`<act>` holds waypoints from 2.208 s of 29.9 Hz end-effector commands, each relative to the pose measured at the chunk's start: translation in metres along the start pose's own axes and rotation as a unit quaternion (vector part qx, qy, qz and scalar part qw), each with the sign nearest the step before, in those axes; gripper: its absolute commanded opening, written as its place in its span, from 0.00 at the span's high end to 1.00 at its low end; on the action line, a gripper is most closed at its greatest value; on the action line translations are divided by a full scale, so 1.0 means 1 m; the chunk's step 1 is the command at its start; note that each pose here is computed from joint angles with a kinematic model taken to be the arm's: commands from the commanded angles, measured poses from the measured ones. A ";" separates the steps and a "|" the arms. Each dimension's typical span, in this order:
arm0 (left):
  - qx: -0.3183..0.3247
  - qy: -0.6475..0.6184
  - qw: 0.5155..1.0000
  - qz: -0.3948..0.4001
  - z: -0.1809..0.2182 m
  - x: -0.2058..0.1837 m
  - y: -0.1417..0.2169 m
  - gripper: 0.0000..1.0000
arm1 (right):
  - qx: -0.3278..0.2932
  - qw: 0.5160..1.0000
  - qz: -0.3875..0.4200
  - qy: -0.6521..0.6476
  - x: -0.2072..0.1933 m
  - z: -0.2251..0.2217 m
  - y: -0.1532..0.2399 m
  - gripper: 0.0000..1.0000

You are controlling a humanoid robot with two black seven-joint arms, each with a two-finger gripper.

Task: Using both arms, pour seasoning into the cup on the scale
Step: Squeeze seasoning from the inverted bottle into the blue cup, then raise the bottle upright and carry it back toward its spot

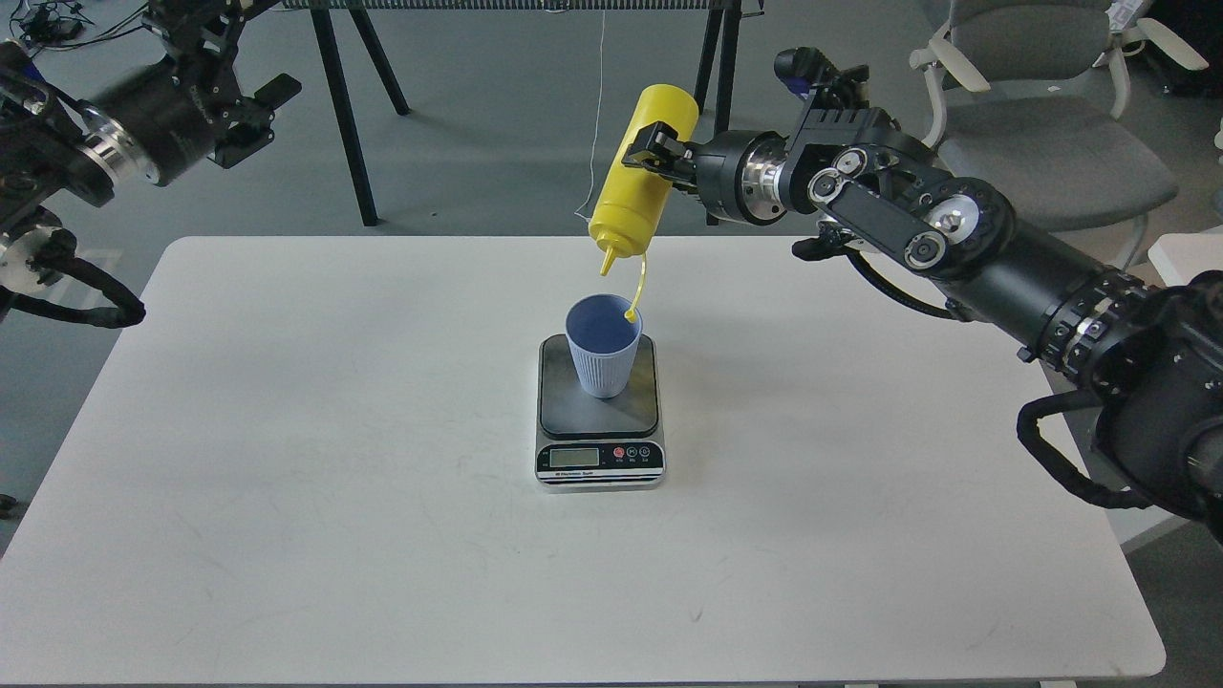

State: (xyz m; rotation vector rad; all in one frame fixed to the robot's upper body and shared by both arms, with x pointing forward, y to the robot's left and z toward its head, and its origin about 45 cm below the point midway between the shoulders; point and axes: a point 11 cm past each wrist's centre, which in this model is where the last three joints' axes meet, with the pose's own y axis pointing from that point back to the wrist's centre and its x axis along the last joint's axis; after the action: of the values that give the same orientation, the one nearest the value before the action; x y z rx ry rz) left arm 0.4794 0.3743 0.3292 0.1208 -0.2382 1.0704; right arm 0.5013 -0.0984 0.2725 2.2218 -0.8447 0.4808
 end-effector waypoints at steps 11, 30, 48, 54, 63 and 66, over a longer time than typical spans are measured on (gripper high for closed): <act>0.000 0.001 1.000 -0.001 -0.001 -0.001 -0.001 0.01 | -0.012 1.000 0.013 0.011 -0.001 0.006 -0.005 0.81; 0.000 0.001 1.000 0.000 0.000 -0.001 0.000 0.01 | -0.012 1.000 0.018 0.014 0.001 0.003 -0.004 0.81; 0.004 -0.003 1.000 0.002 -0.001 0.003 0.003 0.01 | 0.073 0.989 0.017 -0.125 0.022 -0.033 0.005 0.80; 0.006 -0.006 1.000 0.001 -0.002 0.003 0.004 0.01 | 0.156 0.941 0.030 -0.298 0.089 -0.023 0.057 0.81; 0.009 -0.006 1.000 -0.005 -0.004 -0.002 0.001 0.01 | 0.294 0.786 0.061 -0.540 0.159 0.055 0.174 0.82; 0.010 -0.006 1.000 -0.007 -0.005 -0.004 0.000 0.01 | 0.319 0.726 0.073 -0.605 0.156 0.094 0.202 0.82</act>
State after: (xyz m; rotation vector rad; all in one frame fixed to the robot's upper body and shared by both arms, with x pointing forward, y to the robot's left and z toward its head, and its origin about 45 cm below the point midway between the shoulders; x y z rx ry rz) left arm 0.4784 0.3736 0.3247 0.1450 -0.2385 1.0606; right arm 0.4986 -0.3039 0.3991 3.0125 -1.5697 -0.7298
